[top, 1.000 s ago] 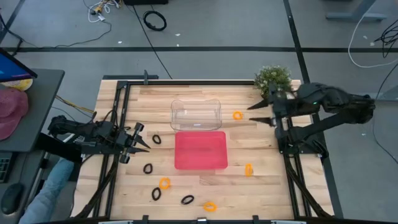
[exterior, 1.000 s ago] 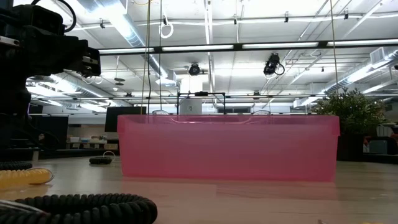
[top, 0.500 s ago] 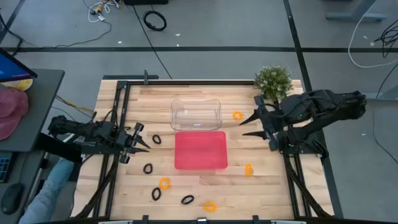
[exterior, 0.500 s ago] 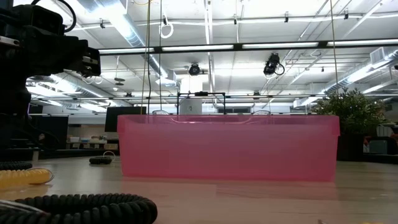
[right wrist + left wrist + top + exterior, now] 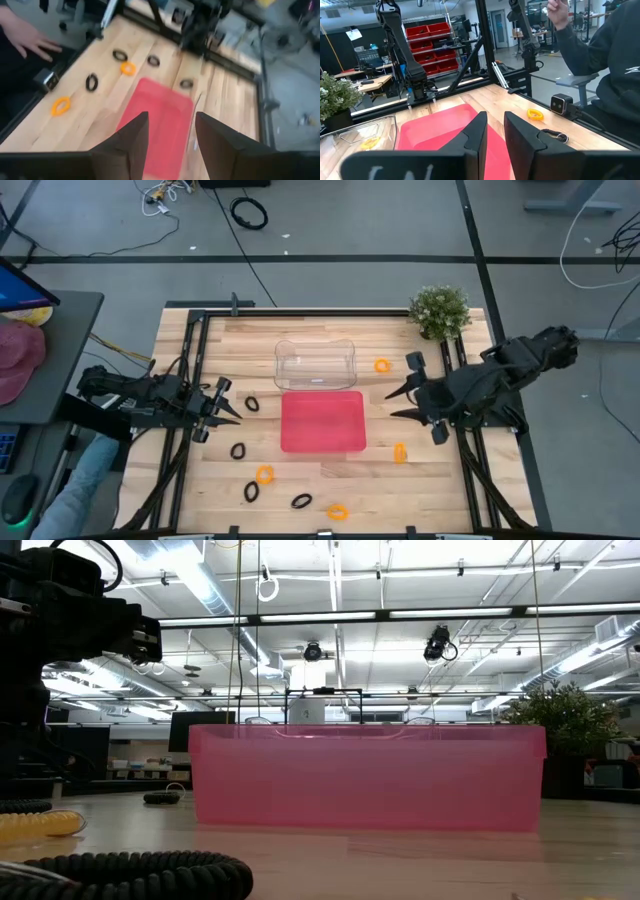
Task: Sort spring keychains
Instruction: Put the middle right orange spring keychain into the pink bin
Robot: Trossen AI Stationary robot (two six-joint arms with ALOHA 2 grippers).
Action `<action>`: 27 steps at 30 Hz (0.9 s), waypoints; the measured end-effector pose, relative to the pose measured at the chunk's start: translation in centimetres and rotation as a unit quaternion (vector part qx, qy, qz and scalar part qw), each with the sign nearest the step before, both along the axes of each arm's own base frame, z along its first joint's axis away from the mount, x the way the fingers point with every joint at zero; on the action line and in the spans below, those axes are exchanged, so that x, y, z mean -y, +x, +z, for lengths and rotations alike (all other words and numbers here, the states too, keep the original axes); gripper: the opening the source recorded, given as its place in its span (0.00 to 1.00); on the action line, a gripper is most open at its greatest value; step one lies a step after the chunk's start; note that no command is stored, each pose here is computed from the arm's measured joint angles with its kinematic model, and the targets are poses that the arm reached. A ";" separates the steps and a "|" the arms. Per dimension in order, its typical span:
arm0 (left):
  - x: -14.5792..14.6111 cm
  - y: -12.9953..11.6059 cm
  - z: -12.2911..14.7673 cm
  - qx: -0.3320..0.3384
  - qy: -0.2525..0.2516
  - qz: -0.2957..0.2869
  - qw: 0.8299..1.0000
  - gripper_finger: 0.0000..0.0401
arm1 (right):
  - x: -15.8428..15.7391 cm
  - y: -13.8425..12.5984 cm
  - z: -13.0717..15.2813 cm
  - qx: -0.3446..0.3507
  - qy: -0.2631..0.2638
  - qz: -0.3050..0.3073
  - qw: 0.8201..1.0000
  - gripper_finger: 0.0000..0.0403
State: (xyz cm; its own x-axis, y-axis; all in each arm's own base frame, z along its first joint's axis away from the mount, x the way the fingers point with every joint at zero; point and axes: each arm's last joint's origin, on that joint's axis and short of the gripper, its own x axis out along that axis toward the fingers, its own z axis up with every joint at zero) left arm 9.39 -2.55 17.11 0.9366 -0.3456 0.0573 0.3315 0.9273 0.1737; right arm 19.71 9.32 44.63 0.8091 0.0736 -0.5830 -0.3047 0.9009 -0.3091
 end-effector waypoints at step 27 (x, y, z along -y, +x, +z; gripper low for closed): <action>0.0 0.0 0.0 0.000 0.000 0.000 1.000 0.17 | -1.7 1.5 -4.1 -0.209 0.029 -0.118 0.970 0.41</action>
